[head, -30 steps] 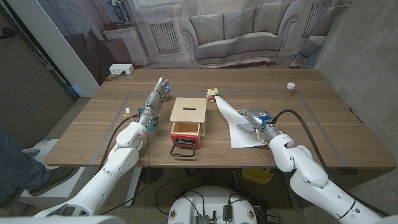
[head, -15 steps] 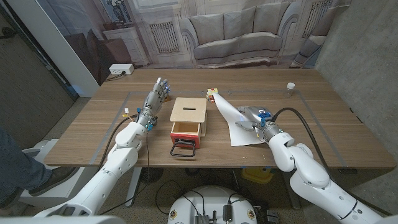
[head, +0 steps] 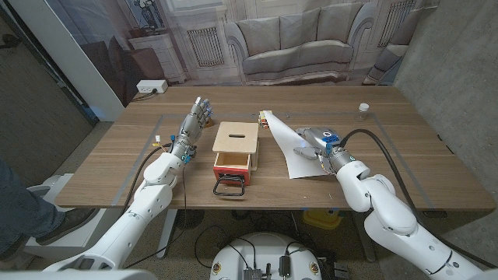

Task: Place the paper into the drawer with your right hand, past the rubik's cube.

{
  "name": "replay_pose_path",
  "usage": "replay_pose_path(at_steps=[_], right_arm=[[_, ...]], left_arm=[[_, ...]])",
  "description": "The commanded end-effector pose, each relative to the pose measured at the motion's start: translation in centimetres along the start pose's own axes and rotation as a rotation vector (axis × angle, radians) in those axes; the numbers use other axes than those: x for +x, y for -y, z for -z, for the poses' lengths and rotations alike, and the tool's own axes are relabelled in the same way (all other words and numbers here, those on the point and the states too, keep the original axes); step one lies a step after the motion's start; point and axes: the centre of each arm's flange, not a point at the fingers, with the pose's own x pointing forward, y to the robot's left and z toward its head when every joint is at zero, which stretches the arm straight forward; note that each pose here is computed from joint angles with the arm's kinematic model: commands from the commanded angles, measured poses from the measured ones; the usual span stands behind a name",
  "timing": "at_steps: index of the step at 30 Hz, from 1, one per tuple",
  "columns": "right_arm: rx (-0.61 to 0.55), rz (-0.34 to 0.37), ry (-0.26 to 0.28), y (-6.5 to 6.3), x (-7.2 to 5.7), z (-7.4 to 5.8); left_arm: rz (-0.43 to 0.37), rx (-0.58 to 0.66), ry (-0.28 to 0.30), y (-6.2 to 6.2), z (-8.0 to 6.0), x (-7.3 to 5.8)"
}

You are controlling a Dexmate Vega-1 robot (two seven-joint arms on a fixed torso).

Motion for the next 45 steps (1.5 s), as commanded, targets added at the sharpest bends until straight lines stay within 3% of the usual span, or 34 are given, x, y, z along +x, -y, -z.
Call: replay_pose_path(at_steps=[1, 19, 33, 45], right_arm=[[-0.028, 0.004, 0.019, 2.2, -0.2, -0.8], [-0.095, 0.029, 0.106, 5.0, -0.1, -2.8], [-0.090, 0.016, 0.175, 7.6, 0.9, -4.2], [-0.085, 0.015, 0.226, 8.5, 1.0, -5.3]], left_arm=[[0.000, -0.005, 0.001, -0.1, 0.1, -0.3], [-0.009, 0.000, 0.012, -0.2, -0.4, -1.0], [-0.025, -0.012, 0.021, -0.7, -0.2, -1.7], [-0.037, 0.007, 0.019, -1.2, -1.0, -2.3]])
